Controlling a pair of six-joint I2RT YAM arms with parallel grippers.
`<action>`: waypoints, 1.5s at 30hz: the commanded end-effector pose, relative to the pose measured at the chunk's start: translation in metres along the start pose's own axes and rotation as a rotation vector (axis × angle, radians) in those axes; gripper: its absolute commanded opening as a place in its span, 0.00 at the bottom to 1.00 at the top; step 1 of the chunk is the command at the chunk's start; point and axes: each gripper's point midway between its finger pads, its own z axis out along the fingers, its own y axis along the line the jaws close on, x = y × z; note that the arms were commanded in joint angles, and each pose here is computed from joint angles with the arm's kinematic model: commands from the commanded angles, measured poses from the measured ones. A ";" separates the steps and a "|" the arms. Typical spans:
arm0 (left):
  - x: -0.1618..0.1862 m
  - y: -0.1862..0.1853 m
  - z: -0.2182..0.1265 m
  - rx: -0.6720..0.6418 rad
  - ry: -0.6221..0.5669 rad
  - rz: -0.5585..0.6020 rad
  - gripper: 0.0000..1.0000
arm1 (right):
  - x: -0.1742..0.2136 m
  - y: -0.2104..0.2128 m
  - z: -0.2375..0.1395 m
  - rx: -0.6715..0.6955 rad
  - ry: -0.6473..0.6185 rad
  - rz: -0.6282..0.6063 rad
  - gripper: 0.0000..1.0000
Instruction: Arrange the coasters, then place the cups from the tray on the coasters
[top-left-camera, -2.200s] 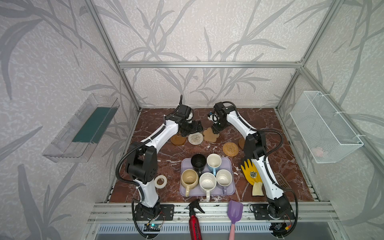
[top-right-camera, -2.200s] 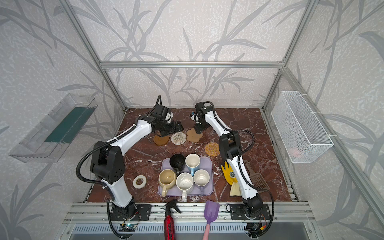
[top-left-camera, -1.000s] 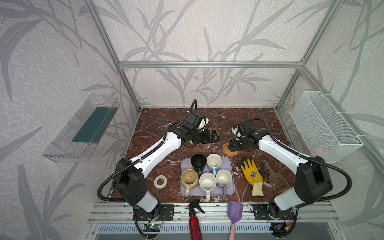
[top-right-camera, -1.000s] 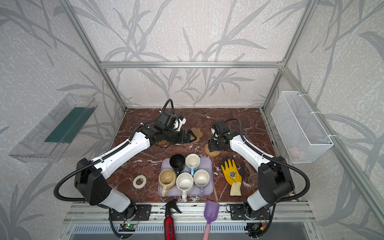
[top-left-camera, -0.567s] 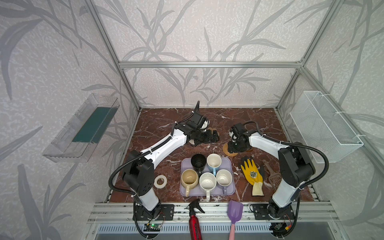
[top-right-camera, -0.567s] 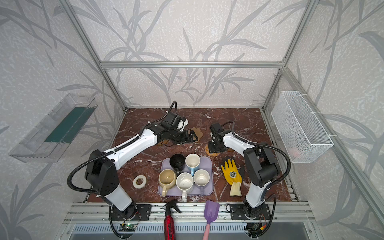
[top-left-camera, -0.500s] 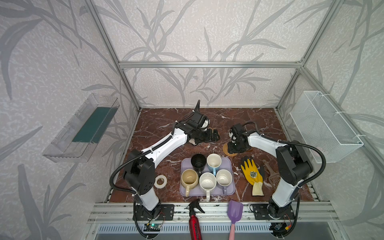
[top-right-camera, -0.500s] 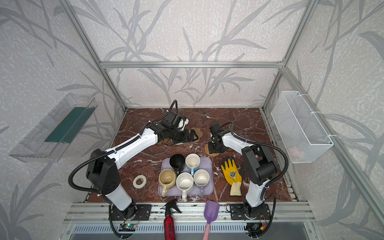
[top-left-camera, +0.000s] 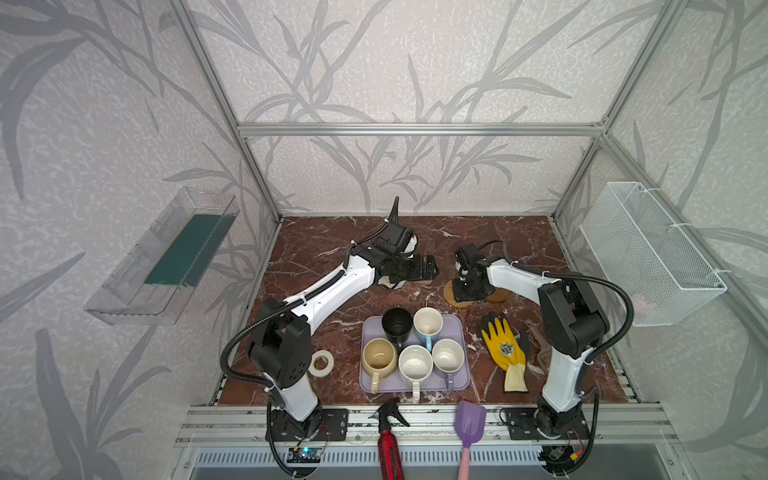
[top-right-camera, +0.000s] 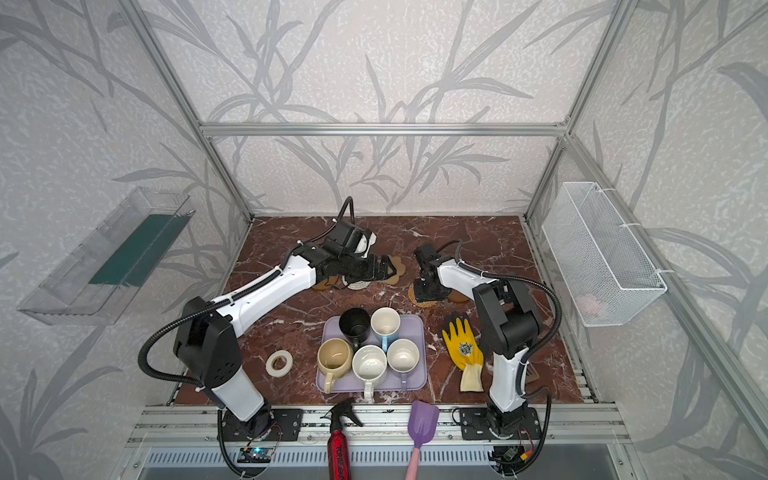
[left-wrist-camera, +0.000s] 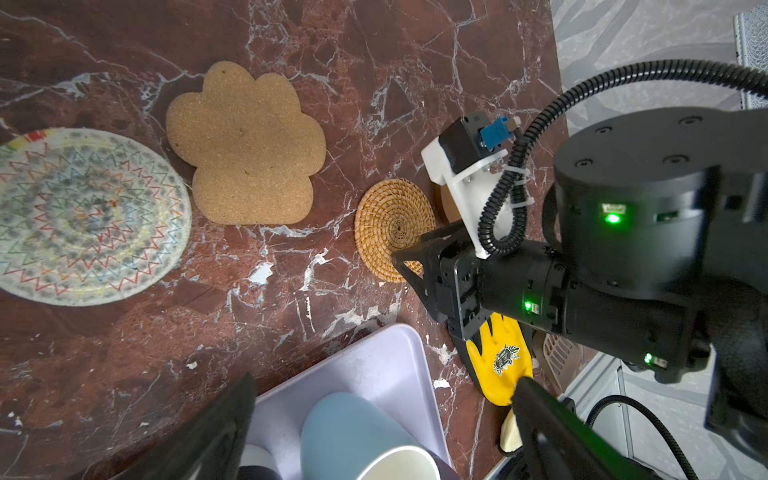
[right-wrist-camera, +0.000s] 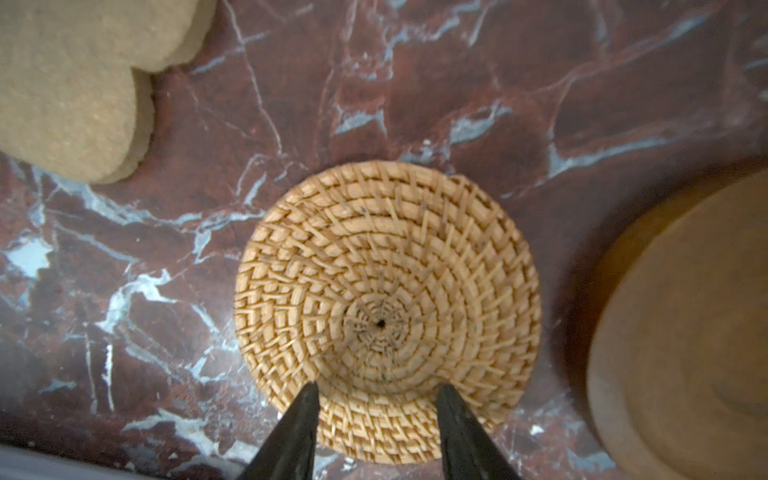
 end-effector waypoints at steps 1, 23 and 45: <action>-0.008 0.000 -0.007 -0.008 -0.035 0.006 0.99 | 0.009 -0.013 0.020 0.072 0.067 0.014 0.47; -0.006 0.008 0.005 -0.023 -0.020 -0.022 0.99 | -0.034 -0.012 0.046 0.038 0.070 0.038 0.47; -0.013 0.001 -0.010 -0.012 -0.057 -0.037 0.99 | -0.070 0.008 -0.014 -0.064 -0.110 -0.005 0.50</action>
